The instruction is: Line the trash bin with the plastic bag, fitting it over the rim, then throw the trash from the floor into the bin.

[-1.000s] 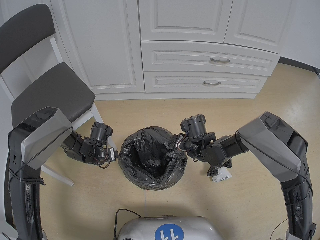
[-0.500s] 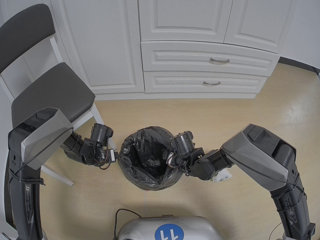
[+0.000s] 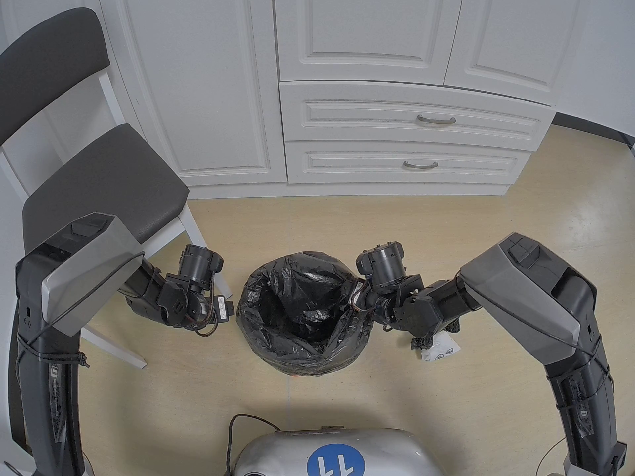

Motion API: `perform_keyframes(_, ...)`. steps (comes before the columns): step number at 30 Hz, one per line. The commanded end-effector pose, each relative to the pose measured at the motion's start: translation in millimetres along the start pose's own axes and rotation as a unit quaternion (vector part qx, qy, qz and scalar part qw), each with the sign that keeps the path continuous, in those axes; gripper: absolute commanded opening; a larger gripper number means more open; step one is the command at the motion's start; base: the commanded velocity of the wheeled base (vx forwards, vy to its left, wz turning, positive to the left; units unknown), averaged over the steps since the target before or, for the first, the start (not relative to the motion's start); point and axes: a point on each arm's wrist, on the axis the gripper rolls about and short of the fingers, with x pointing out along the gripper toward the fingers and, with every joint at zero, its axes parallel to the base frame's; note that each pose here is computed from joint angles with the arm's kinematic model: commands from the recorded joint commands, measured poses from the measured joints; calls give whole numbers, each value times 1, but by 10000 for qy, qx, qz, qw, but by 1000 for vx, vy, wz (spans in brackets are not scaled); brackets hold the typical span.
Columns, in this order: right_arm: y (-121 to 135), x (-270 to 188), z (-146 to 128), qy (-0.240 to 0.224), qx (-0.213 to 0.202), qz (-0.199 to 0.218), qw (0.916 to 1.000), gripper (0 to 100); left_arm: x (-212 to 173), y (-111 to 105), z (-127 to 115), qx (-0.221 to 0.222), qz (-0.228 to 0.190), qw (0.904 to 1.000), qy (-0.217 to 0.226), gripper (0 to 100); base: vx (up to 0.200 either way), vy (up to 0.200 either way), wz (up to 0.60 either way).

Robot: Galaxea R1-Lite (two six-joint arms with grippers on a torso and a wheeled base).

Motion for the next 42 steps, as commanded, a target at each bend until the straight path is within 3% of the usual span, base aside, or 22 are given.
perform_keyframes(1,2,-7,10,-65,49,66,9999,100,0,0,0,3,6,10000,-8,100,0,0,0)
perform_keyframes(12,16,-29,8,170,-10,275,9995,100,-2,-1,1,2,-10,10000,-21,100,0,0,0)
perform_keyframes(22,2,-8,3,198,25,101,9997,100,-5,0,3,-7,-18,10000,-55,100,0,0,0)
perform_keyframes(42,-20,14,22,99,246,-36,9996,100,-4,-1,2,11,-18,10000,-42,100,0,0,0)
